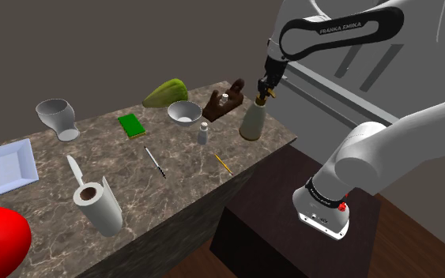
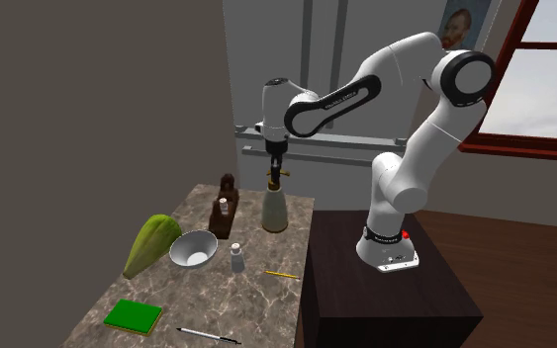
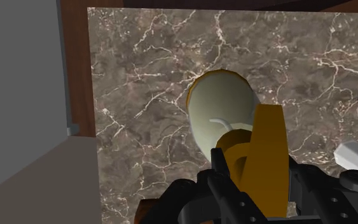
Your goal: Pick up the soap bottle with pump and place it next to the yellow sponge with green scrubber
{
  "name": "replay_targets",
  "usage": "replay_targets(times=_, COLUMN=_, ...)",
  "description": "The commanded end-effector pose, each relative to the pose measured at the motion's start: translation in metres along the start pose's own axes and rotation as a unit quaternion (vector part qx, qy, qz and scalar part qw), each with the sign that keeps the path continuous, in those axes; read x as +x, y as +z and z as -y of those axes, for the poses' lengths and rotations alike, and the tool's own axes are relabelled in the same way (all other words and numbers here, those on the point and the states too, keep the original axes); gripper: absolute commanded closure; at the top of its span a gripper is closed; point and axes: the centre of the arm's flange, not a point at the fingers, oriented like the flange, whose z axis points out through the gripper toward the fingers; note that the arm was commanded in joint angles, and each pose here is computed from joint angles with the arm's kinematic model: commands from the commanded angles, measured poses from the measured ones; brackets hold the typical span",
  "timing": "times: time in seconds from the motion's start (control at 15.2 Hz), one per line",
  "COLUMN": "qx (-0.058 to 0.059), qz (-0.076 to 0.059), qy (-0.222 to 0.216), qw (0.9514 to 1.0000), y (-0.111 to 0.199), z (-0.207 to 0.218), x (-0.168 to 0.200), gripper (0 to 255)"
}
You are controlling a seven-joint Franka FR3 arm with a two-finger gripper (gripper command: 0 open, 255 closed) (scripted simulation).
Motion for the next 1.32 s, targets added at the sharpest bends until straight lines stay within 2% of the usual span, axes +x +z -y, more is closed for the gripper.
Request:
replay_targets(times=0.0, qx=0.0, qz=0.0, qy=0.0, qw=1.0, y=-0.01, z=0.0, x=0.0, gripper=255)
replay_targets(times=1.25, qx=0.0, qz=0.0, qy=0.0, qw=1.0, y=-0.11, z=-0.004, x=0.001, gripper=255)
